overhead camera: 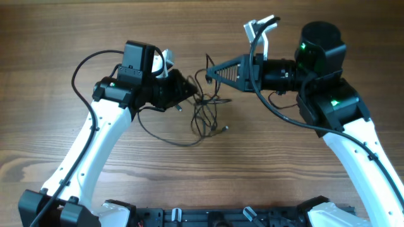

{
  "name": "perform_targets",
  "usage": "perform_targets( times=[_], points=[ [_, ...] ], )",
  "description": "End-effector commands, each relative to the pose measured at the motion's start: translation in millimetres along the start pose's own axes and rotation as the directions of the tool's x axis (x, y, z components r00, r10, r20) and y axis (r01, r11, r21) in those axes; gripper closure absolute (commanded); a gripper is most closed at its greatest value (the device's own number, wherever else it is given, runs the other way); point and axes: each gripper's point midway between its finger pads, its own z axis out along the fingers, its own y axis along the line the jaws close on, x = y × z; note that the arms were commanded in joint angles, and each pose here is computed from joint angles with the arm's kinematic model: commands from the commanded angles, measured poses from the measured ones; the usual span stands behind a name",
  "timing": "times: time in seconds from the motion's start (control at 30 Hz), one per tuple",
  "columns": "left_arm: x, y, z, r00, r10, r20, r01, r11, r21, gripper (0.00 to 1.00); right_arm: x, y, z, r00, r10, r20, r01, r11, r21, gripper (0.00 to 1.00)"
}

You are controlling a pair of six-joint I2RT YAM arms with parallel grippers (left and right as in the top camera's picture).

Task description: Untangle cables

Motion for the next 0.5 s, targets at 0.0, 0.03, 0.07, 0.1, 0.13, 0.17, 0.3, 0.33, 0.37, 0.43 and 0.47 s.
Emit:
perform_targets(
  times=[0.0,0.03,0.07,0.1,0.13,0.17,0.3,0.33,0.37,0.43,0.47],
  points=[
    [-4,25,12,1.000,-0.025,0.004,0.025,0.995,-0.101,0.96,6,18,-1,0.998,-0.035,-0.044,0.032,0.997,-0.066,0.96],
    [-4,28,13,1.000,-0.030,0.005,0.030,0.993,-0.113,0.96,6,18,-2,0.998,-0.035,-0.043,0.032,0.997,-0.065,0.96],
    [-4,30,14,0.999,-0.034,0.006,0.034,0.992,-0.124,0.96,6,18,-2,0.998,-0.038,-0.043,0.035,0.997,-0.064,0.96],
    [-5,33,14,0.999,-0.036,0.009,0.037,0.990,-0.133,0.96,6,18,-2,0.998,-0.049,-0.042,0.047,0.997,-0.064,0.96],
    [-6,34,14,0.999,-0.039,0.016,0.041,0.989,-0.141,0.96,5,17,-2,0.997,-0.066,-0.039,0.063,0.996,-0.063,0.96],
    [-8,36,14,0.999,-0.042,0.024,0.045,0.988,-0.150,0.96,5,17,-2,0.996,-0.078,-0.037,0.075,0.995,-0.062,0.96],
    [-13,49,11,0.995,-0.072,0.066,0.084,0.974,-0.211,0.96,-5,-2,-3,0.998,-0.057,0.027,0.056,0.998,0.030,0.96],
    [-13,53,10,0.994,-0.078,0.074,0.094,0.968,-0.232,0.96,-11,-12,-6,0.996,-0.062,0.059,0.058,0.995,0.078,0.96],
    [-13,57,8,0.993,-0.090,0.082,0.108,0.962,-0.252,0.96,-15,-21,-9,0.994,-0.071,0.084,0.060,0.991,0.117,0.96],
    [-13,67,5,0.990,-0.107,0.097,0.131,0.948,-0.291,0.96,-27,-49,-22,0.986,-0.047,0.162,0.006,0.970,0.243,0.96],
    [-13,73,3,0.988,-0.113,0.106,0.141,0.937,-0.318,0.96,-32,-64,-30,0.978,-0.024,0.206,-0.041,0.951,0.305,0.96]
  ],
)
